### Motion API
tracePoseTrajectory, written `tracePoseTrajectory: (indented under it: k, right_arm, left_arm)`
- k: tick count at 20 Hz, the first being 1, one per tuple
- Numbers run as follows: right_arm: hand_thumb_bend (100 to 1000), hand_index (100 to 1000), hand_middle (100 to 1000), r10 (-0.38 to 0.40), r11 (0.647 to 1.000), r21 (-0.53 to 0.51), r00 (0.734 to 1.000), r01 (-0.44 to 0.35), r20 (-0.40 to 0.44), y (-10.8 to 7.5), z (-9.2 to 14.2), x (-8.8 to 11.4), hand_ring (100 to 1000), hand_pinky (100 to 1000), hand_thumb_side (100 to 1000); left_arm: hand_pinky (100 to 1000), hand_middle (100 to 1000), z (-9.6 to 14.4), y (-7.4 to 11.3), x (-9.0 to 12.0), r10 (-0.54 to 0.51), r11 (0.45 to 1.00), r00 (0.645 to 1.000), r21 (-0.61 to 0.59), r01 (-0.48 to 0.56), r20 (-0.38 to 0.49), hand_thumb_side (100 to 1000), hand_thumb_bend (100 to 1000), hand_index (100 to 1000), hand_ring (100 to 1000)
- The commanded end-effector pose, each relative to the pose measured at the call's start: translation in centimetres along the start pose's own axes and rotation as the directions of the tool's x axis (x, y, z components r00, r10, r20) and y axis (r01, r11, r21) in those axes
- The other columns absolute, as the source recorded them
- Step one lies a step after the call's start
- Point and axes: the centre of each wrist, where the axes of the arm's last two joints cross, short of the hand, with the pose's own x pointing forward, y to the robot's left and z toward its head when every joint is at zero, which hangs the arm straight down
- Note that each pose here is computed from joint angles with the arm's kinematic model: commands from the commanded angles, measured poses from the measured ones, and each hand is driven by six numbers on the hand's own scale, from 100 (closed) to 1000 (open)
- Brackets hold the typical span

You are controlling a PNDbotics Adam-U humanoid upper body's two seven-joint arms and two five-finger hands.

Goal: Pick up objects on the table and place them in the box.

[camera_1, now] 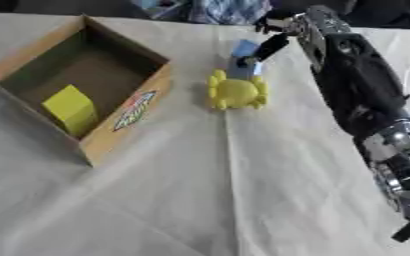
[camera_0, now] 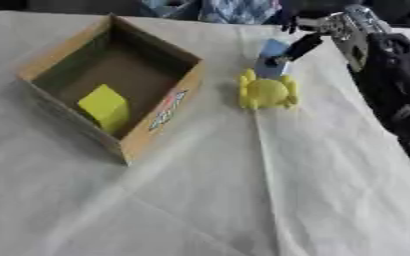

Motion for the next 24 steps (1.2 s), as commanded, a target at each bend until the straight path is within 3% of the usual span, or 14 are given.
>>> tracePoseTrajectory:
  k: [1, 12, 18, 24]
  right_arm:
    - [568, 920, 828, 0.000, 1.000, -0.024, 1.000, 0.000, -0.016, -0.91, 0.34, -0.48, 951, 956, 682]
    - [498, 870, 774, -0.008, 1.000, -0.013, 1.000, 0.008, -0.013, -0.52, 0.13, -0.41, 937, 940, 624]
    - [385, 854, 728, -0.043, 0.999, -0.030, 0.999, 0.043, -0.009, -0.82, 0.21, -0.35, 916, 924, 571]
    - [330, 845, 696, -0.076, 0.996, -0.045, 0.997, 0.077, 0.013, -1.37, 0.45, -0.11, 902, 917, 529]
  left_arm:
    - [611, 1000, -0.49, 0.41, 0.41, -0.012, 1.000, 1.000, 0.001, 0.012, 0.024, 952, 227, 668, 838]
    - [612, 1000, -0.57, 0.37, 0.47, -0.013, 1.000, 1.000, -0.003, 0.013, 0.027, 949, 226, 668, 838]
    - [612, 1000, -0.57, 0.36, 0.47, -0.013, 1.000, 1.000, -0.007, 0.013, 0.025, 949, 225, 668, 839]
    - [612, 1000, -0.59, 0.38, 0.47, -0.017, 1.000, 1.000, -0.011, 0.017, 0.024, 949, 225, 668, 839]
